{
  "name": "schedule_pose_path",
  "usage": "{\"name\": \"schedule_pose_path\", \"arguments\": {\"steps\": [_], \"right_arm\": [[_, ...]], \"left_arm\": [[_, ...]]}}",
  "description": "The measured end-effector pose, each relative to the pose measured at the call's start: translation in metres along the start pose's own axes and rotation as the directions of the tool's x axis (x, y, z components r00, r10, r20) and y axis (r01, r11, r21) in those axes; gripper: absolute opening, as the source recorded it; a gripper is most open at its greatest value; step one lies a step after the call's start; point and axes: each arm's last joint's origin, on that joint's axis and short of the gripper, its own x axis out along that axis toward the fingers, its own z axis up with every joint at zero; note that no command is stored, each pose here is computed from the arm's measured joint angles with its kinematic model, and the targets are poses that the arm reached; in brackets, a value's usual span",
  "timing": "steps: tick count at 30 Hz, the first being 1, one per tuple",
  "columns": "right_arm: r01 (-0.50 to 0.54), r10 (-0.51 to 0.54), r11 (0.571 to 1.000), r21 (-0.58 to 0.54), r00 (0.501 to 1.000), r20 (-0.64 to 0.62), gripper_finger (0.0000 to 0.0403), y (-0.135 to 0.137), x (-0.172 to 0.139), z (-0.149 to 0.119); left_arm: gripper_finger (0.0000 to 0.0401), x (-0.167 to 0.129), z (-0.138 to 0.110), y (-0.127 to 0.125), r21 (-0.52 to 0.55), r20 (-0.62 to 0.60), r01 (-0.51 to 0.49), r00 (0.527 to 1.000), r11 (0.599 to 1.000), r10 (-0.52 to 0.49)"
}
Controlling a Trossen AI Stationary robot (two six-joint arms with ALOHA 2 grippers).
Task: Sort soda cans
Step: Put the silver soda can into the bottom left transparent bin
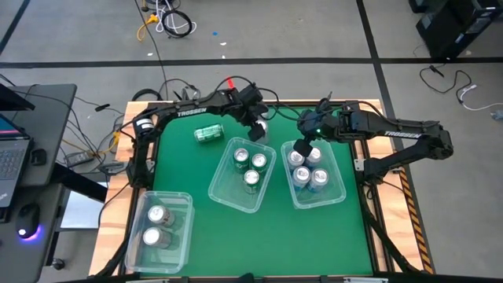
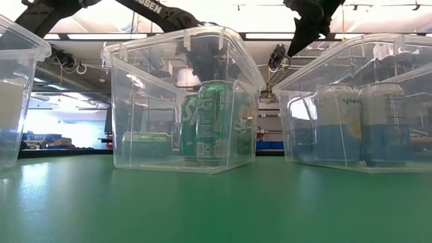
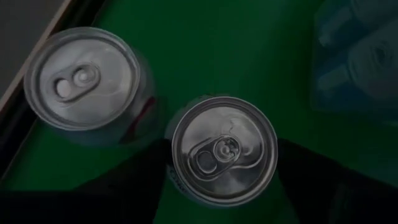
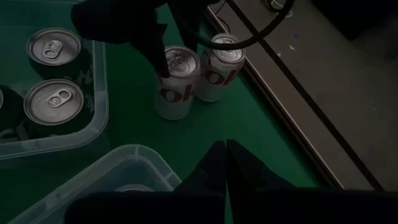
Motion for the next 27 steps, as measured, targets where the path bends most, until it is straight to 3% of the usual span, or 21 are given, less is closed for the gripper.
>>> {"name": "schedule_pose_path", "arguments": {"steps": [13, 27], "right_arm": [[-0.001, 0.001, 1.0, 0.0, 1.0, 0.001, 0.0001, 0.0, 0.0, 0.0], [-0.002, 0.002, 1.0, -0.007, 1.0, 0.0, 0.0001, 0.0, 0.0, 0.0]], "left_arm": [[0.035, 0.013, -0.004, -0.006, -0.049, -0.03, 0.011, 0.999, 0.999, -0.013], [0.0354, 0.026, 0.005, -0.007, -0.015, 0.08, -0.007, 0.997, 1.0, 0.008]]}}
